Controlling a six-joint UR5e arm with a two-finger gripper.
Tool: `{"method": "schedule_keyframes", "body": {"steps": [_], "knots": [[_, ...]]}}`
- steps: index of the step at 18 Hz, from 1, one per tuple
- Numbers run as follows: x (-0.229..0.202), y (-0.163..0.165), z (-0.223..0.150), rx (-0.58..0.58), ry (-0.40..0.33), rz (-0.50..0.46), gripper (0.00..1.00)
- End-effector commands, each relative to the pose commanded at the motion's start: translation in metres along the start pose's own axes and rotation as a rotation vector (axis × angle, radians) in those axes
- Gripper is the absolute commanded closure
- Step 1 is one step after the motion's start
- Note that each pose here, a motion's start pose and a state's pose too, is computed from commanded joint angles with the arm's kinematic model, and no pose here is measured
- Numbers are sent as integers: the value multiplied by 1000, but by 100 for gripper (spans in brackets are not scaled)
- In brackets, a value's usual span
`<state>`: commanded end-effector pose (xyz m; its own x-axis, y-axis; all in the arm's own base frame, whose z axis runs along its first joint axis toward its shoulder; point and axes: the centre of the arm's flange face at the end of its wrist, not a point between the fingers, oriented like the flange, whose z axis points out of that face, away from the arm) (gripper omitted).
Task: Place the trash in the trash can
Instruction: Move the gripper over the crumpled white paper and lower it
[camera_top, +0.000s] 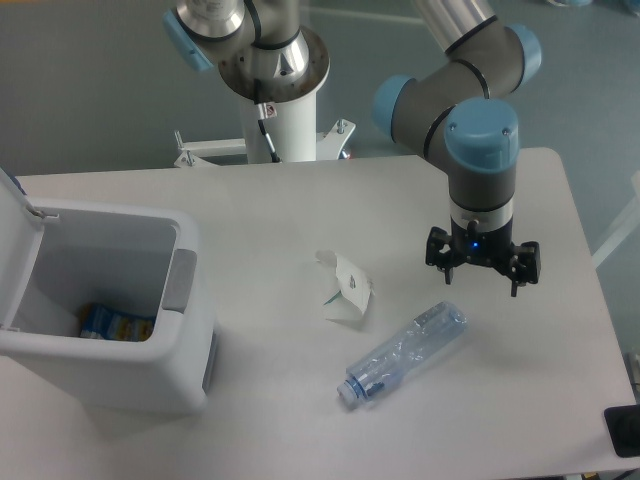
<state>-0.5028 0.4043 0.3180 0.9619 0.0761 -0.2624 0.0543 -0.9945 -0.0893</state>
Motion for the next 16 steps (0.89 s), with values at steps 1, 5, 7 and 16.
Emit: {"method": "schedule_keyframes", "body": {"steps": [1, 5, 7, 16], "knots": [[1, 2, 2, -15, -2, 0, 0], [20, -8, 5, -18, 12, 22, 0], [24, -10, 6, -19, 18, 11, 0], [122, -11, 16, -75, 131, 42, 0]]}}
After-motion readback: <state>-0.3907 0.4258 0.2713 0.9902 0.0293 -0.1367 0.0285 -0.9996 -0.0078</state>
